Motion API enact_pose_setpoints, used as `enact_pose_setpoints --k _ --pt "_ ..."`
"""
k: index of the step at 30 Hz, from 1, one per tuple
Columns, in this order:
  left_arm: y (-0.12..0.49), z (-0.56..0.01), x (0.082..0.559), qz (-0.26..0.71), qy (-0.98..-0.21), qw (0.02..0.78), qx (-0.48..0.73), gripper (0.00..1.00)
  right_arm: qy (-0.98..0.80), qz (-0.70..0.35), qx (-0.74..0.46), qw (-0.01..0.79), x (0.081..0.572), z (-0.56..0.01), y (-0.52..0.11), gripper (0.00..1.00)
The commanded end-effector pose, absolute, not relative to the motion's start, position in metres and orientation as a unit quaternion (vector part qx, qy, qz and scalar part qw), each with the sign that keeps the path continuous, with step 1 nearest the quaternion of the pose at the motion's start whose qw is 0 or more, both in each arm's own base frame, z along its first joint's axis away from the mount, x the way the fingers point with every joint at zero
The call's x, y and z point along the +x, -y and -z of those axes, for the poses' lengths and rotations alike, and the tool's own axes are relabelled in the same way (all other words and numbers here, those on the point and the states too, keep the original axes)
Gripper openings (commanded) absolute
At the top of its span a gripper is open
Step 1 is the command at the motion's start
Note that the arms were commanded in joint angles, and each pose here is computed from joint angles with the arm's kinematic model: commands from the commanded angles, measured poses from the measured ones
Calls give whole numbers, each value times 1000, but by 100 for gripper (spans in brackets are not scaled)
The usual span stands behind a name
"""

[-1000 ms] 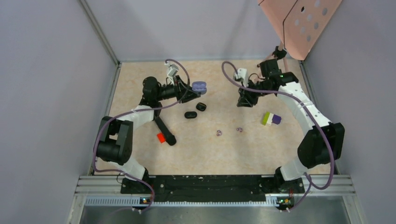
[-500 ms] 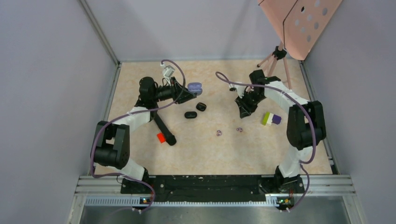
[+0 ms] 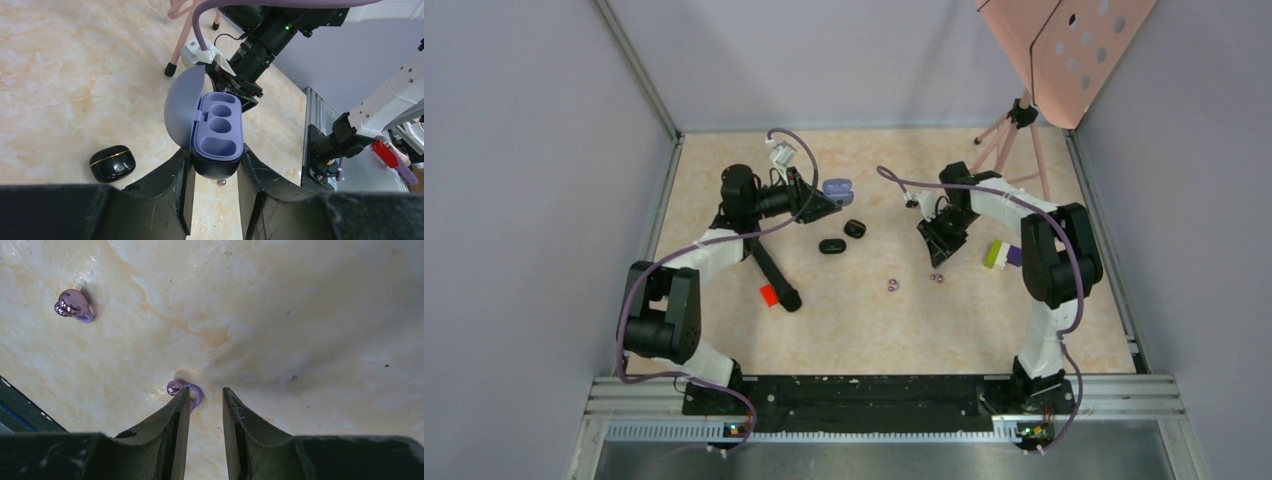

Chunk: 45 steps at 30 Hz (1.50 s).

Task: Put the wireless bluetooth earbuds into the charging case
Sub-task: Pick up the earbud from the center of the board.

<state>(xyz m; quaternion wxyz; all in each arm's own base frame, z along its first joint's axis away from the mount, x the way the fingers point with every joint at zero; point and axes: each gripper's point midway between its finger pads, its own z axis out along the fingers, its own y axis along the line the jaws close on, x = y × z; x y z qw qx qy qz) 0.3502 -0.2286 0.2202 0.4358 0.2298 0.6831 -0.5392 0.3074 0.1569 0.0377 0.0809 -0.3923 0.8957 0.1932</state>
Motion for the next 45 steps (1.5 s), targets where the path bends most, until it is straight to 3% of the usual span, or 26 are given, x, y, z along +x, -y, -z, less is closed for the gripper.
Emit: enact_pose_setpoints --k 1,30,45 --pt "224 -243 350 526 -664 470 249 0 -899 -185 -389 80 311 -34 -159 29" --pt "222 -235 356 523 -675 461 241 0 -894 -211 -392 45 267 -38 -168 35" --pt "222 -231 359 522 -681 456 236 0 -889 -203 -406 59 266 -47 -175 31"
